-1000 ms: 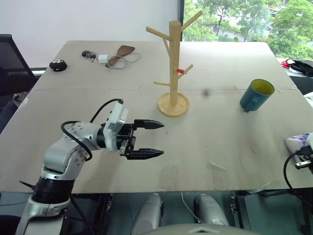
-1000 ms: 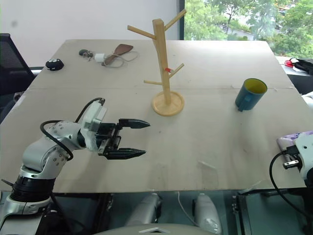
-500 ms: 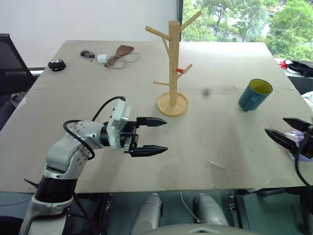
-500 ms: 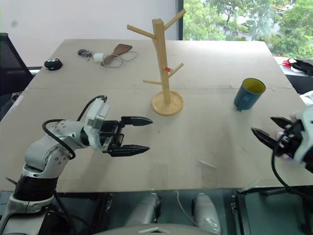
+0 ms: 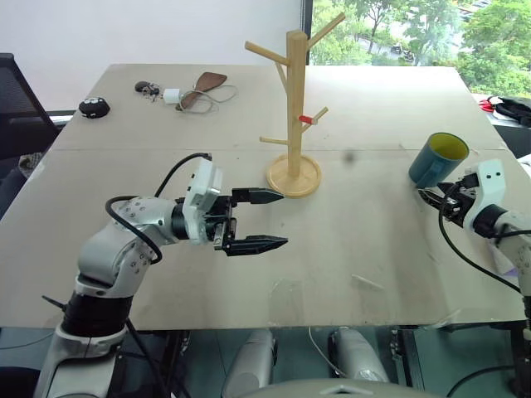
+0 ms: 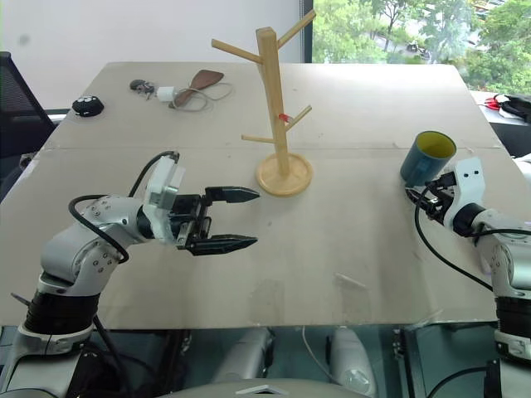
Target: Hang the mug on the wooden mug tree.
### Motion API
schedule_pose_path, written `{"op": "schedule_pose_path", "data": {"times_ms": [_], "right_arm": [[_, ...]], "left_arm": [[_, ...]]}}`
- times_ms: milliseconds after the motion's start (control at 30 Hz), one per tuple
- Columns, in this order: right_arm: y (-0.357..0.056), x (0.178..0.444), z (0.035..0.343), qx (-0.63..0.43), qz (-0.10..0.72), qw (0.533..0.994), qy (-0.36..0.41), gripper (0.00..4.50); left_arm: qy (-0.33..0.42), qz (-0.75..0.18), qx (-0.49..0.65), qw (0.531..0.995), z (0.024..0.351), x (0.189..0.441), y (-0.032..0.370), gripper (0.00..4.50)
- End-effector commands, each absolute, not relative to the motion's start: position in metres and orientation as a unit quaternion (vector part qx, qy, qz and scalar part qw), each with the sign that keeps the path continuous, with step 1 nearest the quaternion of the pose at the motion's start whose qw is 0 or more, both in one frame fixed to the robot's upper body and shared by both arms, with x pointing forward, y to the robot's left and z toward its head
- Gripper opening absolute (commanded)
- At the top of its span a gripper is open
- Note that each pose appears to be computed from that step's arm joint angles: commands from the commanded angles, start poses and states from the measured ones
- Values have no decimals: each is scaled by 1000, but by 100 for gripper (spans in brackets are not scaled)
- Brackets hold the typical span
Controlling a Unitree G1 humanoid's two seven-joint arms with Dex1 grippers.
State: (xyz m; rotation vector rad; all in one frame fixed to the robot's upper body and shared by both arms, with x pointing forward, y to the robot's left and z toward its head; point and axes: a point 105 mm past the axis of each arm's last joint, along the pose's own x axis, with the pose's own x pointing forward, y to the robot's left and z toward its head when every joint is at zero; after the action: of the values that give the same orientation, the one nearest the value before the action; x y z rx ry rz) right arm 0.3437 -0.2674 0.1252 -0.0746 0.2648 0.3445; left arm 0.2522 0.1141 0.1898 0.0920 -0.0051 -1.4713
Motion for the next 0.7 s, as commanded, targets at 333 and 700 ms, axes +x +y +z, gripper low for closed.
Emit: {"op": "schedule_pose_path", "data": {"times_ms": [333,700], "right_arm": [[-250,366,135,-61,218,969,94,243],[-243,377,133,-67,227,968,86,243]], "left_arm": [[-26,-667,46,743,201,246,116,450],[-24,-652,54,756,199,248,120,450]]}}
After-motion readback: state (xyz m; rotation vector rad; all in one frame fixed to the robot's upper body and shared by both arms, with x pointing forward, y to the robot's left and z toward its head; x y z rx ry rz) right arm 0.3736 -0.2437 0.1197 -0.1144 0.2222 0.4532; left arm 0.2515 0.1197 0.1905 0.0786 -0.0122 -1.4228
